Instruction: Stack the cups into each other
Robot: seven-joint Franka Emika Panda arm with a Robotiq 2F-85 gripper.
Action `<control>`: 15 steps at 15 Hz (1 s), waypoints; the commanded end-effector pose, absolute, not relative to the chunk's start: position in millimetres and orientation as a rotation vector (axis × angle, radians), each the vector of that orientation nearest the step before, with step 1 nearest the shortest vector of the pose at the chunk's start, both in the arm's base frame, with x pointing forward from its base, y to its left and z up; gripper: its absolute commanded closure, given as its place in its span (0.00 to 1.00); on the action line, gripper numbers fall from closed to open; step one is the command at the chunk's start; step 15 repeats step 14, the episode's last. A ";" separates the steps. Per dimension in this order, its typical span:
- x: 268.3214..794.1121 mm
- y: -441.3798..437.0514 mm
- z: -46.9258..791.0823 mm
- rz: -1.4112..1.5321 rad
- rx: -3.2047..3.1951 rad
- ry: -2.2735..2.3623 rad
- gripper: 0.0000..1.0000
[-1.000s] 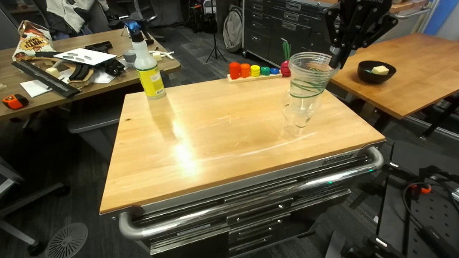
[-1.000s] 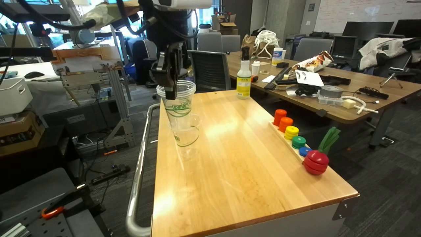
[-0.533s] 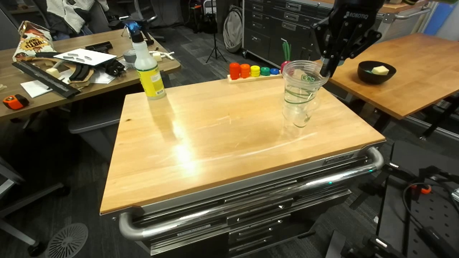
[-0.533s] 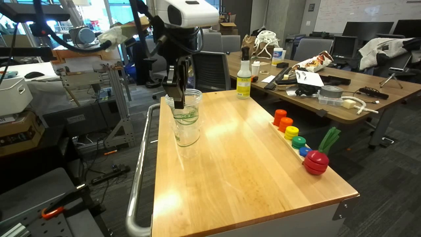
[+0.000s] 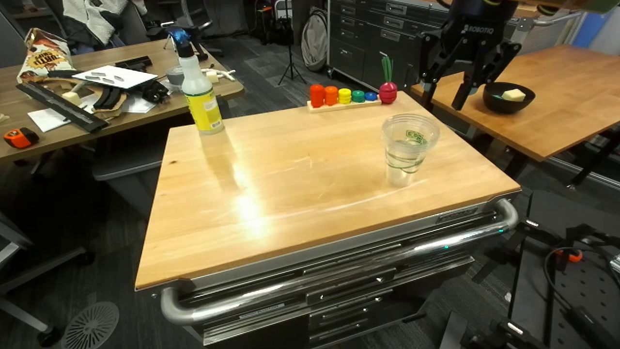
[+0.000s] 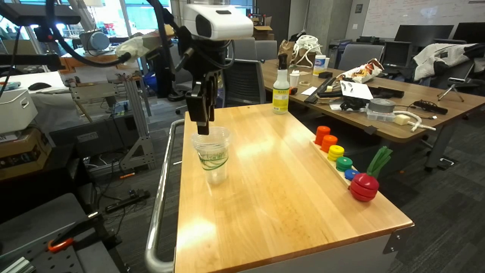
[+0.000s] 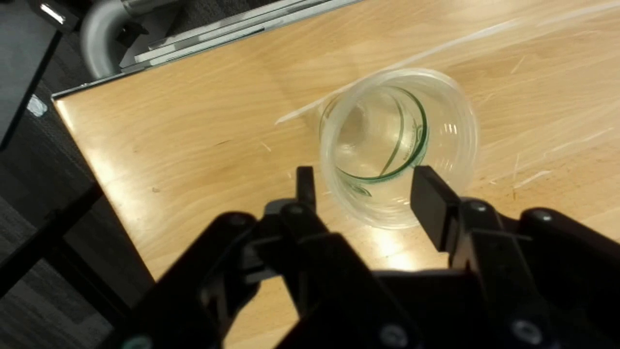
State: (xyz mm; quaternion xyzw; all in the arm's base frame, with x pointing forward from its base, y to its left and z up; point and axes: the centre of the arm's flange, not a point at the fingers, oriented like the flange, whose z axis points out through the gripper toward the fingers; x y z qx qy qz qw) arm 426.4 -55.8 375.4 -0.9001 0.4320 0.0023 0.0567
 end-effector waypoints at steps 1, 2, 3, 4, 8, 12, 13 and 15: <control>426.7 -53.8 410.6 0.021 -2.742 1.274 0.14; 427.0 -48.8 424.2 0.060 -2.758 1.239 0.06; 427.2 -42.1 442.2 0.089 -2.805 1.184 0.01; 428.5 -35.4 458.1 0.100 -2.841 1.137 0.00; 435.4 0.9 535.7 0.070 -2.962 0.889 0.00; 423.1 16.0 547.4 0.138 -2.982 0.863 0.01; 422.6 19.6 556.3 0.140 -2.990 0.845 0.00; 422.4 20.5 559.5 0.143 -2.994 0.836 0.00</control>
